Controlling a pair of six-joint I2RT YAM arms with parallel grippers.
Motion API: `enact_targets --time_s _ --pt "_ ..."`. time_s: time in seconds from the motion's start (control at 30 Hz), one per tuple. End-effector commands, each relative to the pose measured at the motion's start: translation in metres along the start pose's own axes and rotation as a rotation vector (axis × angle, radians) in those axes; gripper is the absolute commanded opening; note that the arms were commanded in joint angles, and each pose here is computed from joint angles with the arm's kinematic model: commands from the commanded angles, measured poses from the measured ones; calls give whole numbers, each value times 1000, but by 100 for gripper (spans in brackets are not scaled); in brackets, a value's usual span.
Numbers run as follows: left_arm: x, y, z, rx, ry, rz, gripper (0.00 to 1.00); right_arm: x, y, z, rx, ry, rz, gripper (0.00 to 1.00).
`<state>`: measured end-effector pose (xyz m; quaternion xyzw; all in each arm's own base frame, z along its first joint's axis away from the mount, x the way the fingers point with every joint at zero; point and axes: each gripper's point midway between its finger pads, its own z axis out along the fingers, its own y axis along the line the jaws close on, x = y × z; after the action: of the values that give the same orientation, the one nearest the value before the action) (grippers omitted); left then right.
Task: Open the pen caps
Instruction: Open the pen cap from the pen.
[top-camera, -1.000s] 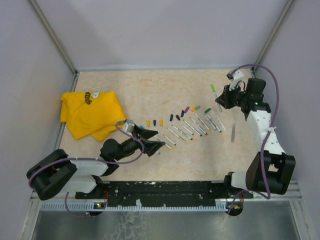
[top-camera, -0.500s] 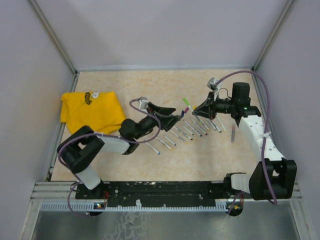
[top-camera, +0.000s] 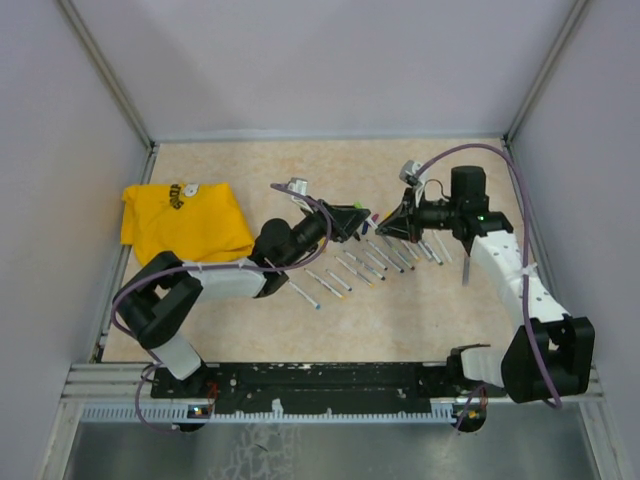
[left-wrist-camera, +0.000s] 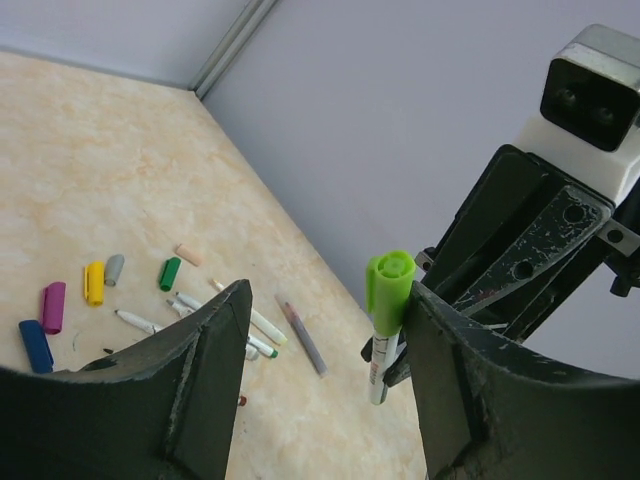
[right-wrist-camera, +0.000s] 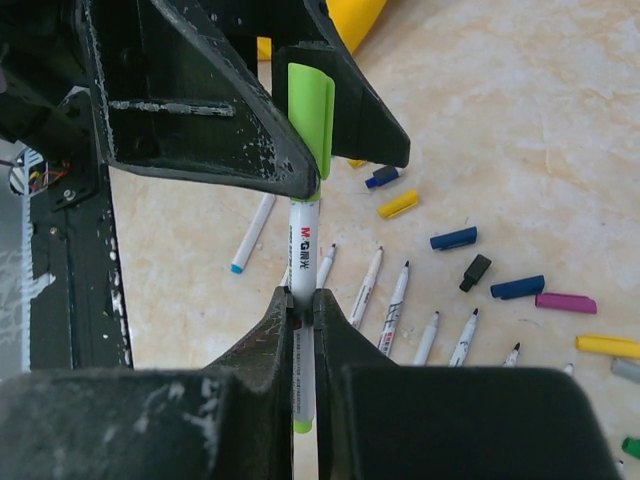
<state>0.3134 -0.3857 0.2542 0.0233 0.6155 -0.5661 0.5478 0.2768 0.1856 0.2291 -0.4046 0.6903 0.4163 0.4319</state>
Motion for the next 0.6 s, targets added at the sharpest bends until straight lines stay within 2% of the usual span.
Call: enact_targets --time_s 0.0,0.1,0.2,0.3,0.4,0.47,0.5,0.57 --pt "-8 -3 5 -42 -19 -19 64 -8 7 5 -7 -1 -82 0" --pt "-7 -8 7 -23 -10 -20 57 -4 5 9 5 21 -87 0" --pt "-5 -11 8 -7 3 -29 43 -1 4 12 22 38 -100 0" --pt "-4 -13 6 7 8 -40 19 1 0 13 40 49 -109 0" --pt "-2 -16 3 25 14 -46 1 2 0 13 45 54 -112 0" --pt "-1 -20 0 46 16 -51 0 2 0 13 45 51 -106 0" --pt "0 -22 -2 60 18 -53 0 1 0 14 46 50 -101 8" --pt "-3 -30 -7 110 4 -54 0 2 0 15 42 40 -85 32"
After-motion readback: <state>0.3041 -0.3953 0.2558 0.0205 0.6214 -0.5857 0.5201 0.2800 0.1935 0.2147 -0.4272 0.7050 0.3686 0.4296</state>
